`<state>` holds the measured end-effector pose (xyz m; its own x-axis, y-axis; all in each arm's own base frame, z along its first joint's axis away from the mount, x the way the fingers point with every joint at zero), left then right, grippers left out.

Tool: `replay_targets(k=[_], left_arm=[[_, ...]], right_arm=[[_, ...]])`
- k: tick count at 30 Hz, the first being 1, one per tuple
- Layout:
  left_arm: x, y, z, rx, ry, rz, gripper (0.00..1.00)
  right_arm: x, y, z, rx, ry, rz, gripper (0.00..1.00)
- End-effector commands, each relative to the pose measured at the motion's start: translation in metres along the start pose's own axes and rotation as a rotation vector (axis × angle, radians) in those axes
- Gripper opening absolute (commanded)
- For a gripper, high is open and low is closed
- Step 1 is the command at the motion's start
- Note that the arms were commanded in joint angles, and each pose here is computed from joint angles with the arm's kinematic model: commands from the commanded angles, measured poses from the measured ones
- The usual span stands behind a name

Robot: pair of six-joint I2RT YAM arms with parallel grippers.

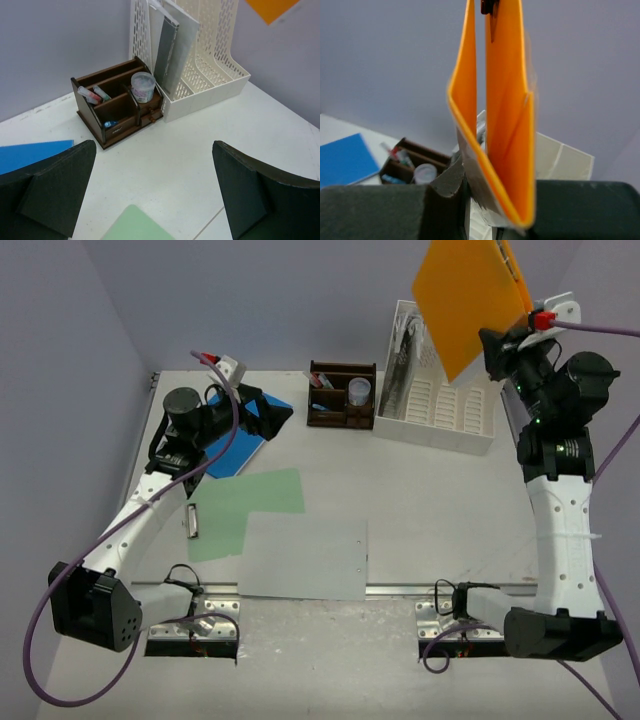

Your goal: Organize the desk

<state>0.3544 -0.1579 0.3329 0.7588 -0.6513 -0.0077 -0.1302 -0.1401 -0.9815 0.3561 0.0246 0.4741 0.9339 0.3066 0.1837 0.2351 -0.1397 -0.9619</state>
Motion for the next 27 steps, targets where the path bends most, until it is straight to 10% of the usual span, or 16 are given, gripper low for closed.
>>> replay_targets(k=[1,27], left_arm=[[-0.003,-0.001,0.006,-0.044,-0.06,-0.004,1.0],[0.0,0.033,0.025,-0.019,-0.103,0.058,1.0]], right_arm=[[0.001,-0.066,-0.068,-0.171,0.359,-0.191,0.0],[0.026,0.021,-0.157,-0.007,0.633,0.016,0.0]])
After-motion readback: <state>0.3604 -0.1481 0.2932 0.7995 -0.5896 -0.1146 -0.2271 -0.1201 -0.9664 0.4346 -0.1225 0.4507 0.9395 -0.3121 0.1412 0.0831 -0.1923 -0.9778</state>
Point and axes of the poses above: each gripper's point midway between its finger pads, its own x axis out along the fingers, its own z axis along the line the jaws close on, y = z × x, the point moved 2 cm from there along -x, back along the fingers, and after that the axes turned 3 degrees about -x, right-handed, at the moved point
